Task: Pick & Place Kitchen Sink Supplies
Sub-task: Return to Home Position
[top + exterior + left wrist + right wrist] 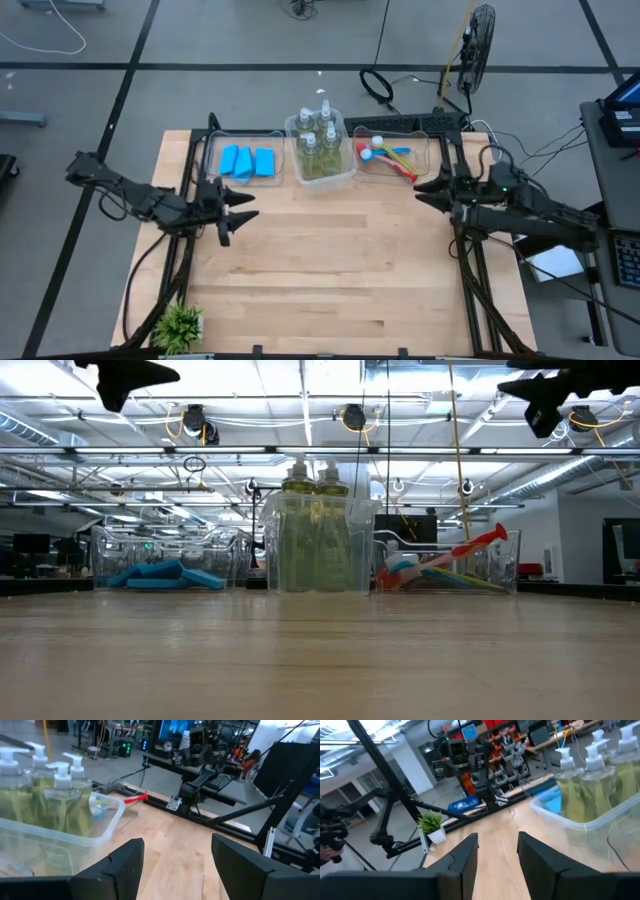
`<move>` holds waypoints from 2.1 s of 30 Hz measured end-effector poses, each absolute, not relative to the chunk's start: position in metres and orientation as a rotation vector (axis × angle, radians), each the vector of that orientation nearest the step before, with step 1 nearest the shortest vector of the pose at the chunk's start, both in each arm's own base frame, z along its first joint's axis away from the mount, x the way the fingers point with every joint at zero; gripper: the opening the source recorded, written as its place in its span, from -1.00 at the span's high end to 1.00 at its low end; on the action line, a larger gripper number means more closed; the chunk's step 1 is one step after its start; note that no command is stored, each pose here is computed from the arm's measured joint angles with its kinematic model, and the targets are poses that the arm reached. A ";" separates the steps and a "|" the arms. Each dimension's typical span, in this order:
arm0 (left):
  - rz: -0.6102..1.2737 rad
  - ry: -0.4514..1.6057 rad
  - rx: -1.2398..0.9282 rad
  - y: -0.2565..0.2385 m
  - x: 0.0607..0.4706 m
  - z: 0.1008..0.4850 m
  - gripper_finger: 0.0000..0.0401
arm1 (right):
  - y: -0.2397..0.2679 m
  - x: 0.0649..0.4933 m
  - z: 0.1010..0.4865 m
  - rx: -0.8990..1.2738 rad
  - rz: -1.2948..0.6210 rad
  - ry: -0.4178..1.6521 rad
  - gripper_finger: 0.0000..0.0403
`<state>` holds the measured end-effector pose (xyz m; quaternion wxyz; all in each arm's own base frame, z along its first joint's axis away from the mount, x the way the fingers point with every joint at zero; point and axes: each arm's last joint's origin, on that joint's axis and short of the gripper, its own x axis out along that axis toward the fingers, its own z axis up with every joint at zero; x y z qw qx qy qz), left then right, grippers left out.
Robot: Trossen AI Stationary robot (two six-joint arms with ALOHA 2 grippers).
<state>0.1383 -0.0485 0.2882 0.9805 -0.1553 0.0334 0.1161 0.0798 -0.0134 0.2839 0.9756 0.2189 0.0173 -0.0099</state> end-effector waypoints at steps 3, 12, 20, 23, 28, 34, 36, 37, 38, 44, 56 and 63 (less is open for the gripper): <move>0.231 0.059 -0.291 -0.051 0.133 0.289 -0.17 | -0.010 0.067 0.284 0.432 -0.014 0.006 0.37; 0.245 0.019 -0.322 -0.050 0.125 0.254 -0.17 | -0.006 0.047 0.276 0.408 -0.043 0.011 0.38; 0.243 0.024 -0.354 -0.043 0.122 0.225 -0.17 | -0.007 0.053 0.260 0.389 -0.046 0.016 0.37; 0.239 0.024 -0.355 -0.038 0.123 0.224 -0.17 | -0.009 0.060 0.249 0.410 -0.042 0.012 0.37; 0.212 0.031 -0.328 -0.026 0.118 0.225 -0.17 | -0.010 0.062 0.245 0.416 -0.041 0.016 0.37; 0.268 0.001 -0.343 -0.011 0.095 0.226 -0.17 | -0.007 0.058 0.250 0.407 0.017 -0.004 0.37; 0.252 -0.029 -0.339 -0.009 0.086 0.228 -0.17 | -0.007 0.058 0.248 0.409 0.013 0.009 0.37; 0.245 -0.039 -0.335 -0.008 0.082 0.228 -0.17 | -0.007 0.058 0.247 0.411 0.011 0.018 0.37; 0.241 -0.047 -0.333 -0.007 0.078 0.228 -0.17 | -0.007 0.058 0.246 0.415 0.007 0.035 0.37; 0.258 -0.023 -0.307 -0.005 0.072 0.223 -0.17 | -0.010 0.060 0.239 0.413 -0.086 0.051 0.37; 0.315 0.011 -0.290 -0.003 0.072 0.220 -0.17 | -0.018 0.085 0.192 0.458 -0.132 0.033 0.37; 0.327 0.037 -0.276 -0.003 0.072 0.217 -0.17 | -0.019 0.089 0.175 0.473 -0.145 0.074 0.37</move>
